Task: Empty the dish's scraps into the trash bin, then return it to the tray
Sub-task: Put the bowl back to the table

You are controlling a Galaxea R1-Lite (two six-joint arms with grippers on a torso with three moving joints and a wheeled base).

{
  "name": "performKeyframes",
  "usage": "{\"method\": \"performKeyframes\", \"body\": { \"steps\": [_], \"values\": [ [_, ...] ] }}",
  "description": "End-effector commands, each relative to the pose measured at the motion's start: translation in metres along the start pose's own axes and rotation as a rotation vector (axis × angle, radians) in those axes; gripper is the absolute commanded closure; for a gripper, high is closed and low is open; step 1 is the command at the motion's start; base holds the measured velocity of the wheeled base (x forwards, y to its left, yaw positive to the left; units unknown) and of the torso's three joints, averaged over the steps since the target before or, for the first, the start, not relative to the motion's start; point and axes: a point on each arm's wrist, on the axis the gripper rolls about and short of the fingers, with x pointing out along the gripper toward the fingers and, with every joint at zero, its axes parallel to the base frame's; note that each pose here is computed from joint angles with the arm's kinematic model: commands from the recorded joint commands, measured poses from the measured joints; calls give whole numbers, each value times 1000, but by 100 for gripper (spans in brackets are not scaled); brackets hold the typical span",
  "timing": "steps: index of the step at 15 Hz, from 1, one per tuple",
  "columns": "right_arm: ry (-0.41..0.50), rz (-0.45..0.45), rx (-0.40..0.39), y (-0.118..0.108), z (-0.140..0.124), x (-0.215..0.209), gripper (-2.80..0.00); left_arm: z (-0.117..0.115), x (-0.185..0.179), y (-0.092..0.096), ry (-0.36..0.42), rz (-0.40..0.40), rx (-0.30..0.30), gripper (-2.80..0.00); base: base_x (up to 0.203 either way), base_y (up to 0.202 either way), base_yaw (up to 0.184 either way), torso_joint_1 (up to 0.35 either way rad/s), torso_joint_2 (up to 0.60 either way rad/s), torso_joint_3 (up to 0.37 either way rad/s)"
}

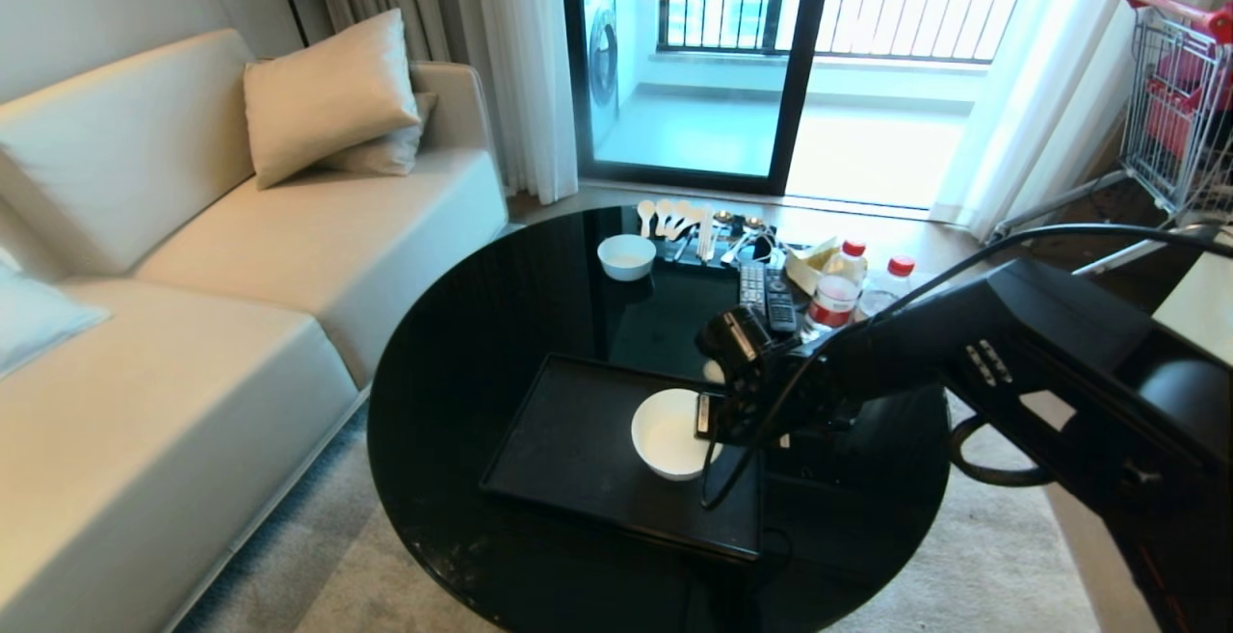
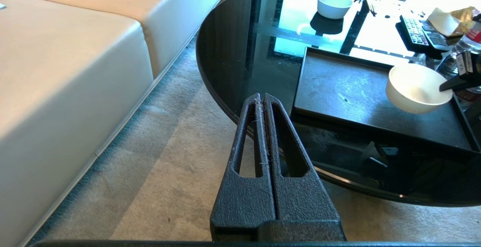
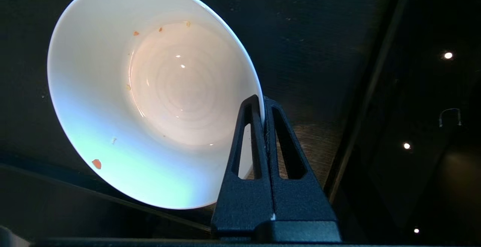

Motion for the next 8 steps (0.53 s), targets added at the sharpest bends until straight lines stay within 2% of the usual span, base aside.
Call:
{"method": "performKeyframes", "body": {
  "steps": [1, 8],
  "values": [
    [8, -3, -4, 2, -3, 4, 0, 0, 0, 0, -1, 1, -2, 0, 0, 0, 0, 0, 0, 0],
    [-2, 3, 0, 4, 0, 11, 0, 0, 0, 0, -1, 1, -2, 0, 0, 0, 0, 0, 0, 0]
  ]
}}
